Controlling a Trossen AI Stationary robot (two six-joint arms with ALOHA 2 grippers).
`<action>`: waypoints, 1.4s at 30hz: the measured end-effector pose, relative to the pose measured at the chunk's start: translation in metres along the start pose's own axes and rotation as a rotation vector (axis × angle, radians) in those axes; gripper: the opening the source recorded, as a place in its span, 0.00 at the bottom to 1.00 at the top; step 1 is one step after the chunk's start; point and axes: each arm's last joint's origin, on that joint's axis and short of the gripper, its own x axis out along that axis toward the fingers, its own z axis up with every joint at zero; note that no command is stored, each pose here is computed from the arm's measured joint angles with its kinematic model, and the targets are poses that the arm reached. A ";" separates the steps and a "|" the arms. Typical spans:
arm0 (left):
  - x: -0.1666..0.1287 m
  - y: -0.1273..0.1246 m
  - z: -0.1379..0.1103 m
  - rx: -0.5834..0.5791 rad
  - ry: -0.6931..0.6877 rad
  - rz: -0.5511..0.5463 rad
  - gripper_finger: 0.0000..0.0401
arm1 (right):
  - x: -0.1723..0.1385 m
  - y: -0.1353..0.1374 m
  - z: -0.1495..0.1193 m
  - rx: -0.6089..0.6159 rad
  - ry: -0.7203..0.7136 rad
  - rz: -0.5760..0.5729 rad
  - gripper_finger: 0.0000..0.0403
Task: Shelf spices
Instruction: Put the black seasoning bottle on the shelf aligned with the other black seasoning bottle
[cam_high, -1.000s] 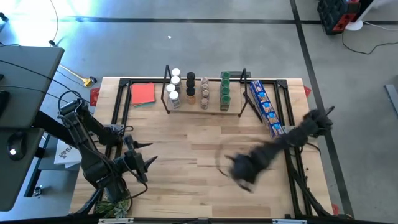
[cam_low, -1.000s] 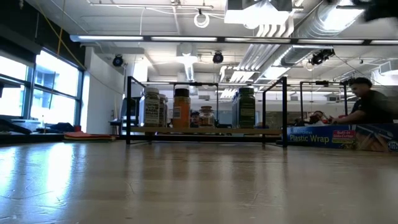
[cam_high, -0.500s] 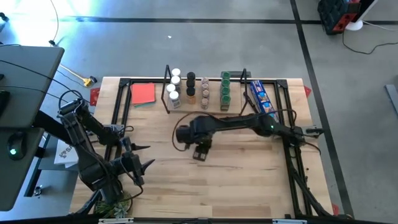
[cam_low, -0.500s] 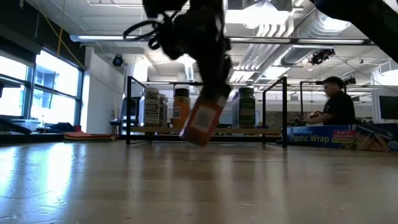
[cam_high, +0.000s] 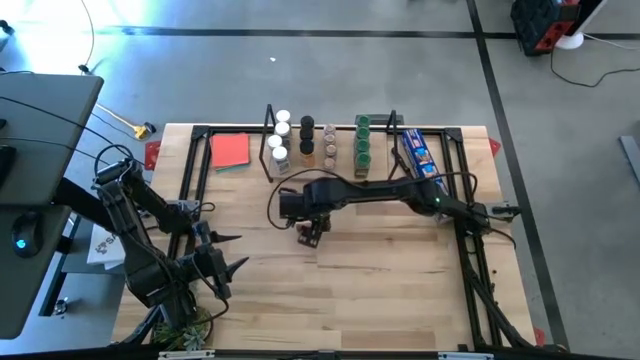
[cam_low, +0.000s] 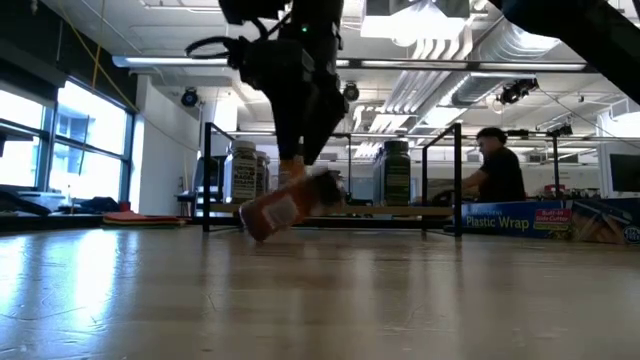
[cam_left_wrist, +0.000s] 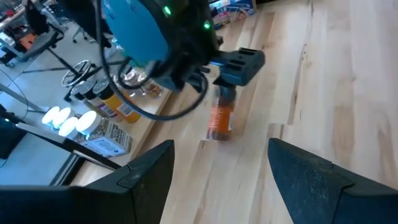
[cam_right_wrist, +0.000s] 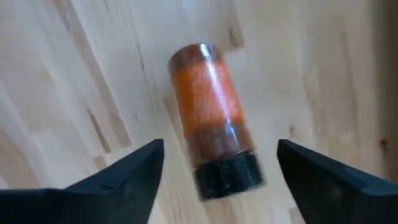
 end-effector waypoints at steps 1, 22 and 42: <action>0.000 0.000 0.000 -0.003 0.000 -0.001 0.64 | -0.003 0.000 0.001 0.000 -0.016 -0.006 0.78; 0.178 -0.010 0.041 0.097 0.036 -0.578 0.64 | -0.141 0.173 -0.190 -0.057 -0.498 -0.258 0.81; 0.346 -0.008 -0.004 0.352 0.710 -0.431 0.62 | -0.157 0.210 -0.252 0.086 -0.866 -0.240 0.81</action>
